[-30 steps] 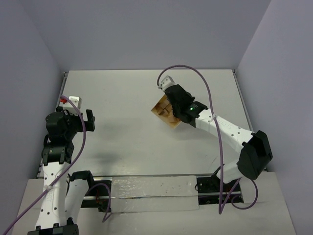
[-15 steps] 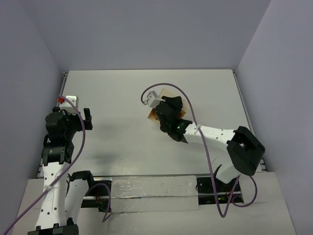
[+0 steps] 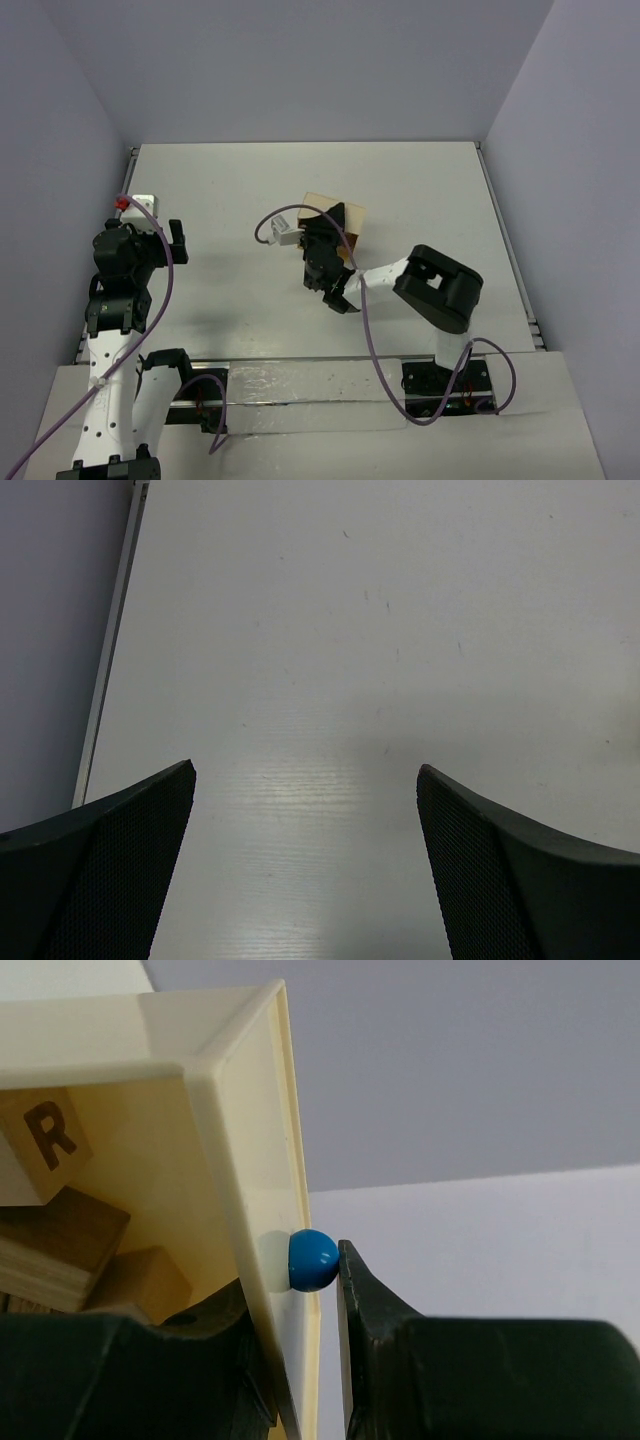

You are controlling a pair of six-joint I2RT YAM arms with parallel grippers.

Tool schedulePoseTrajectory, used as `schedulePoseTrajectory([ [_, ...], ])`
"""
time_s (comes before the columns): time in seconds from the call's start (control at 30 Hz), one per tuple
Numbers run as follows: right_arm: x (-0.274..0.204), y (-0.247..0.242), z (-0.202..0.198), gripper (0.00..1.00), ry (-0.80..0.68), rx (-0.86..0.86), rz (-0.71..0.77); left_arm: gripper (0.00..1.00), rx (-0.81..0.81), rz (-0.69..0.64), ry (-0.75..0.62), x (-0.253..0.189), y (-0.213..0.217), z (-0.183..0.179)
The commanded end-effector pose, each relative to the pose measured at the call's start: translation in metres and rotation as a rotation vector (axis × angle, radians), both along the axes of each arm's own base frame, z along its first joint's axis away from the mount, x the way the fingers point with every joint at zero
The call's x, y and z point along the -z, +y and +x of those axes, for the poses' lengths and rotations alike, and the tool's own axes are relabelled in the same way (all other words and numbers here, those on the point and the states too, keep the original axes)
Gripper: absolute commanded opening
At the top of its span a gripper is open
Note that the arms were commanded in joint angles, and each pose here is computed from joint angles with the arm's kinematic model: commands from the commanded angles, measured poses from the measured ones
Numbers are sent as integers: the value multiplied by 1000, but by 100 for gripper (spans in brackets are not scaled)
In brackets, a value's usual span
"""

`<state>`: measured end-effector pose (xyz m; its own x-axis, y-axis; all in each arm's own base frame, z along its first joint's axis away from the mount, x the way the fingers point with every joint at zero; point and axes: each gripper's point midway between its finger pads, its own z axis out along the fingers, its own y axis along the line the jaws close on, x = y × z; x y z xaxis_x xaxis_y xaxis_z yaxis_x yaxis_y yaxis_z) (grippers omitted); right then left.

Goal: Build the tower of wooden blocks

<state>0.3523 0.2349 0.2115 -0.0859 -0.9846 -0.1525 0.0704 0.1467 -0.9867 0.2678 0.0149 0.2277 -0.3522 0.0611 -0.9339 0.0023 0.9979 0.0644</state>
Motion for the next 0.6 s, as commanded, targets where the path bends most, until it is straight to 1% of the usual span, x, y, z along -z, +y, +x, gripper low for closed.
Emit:
schedulePoseTrajectory([
  [0.0,-52,-19,-23,0,-268,28,330,98,-29,-2,-83,-26,5,7],
  [0.27,-42,-4,-22,0,-260,-15,277,98,-39,2,-85,-26,7,7],
  [0.57,-44,40,-18,0,-288,-116,43,97,-47,3,-86,-26,8,8],
])
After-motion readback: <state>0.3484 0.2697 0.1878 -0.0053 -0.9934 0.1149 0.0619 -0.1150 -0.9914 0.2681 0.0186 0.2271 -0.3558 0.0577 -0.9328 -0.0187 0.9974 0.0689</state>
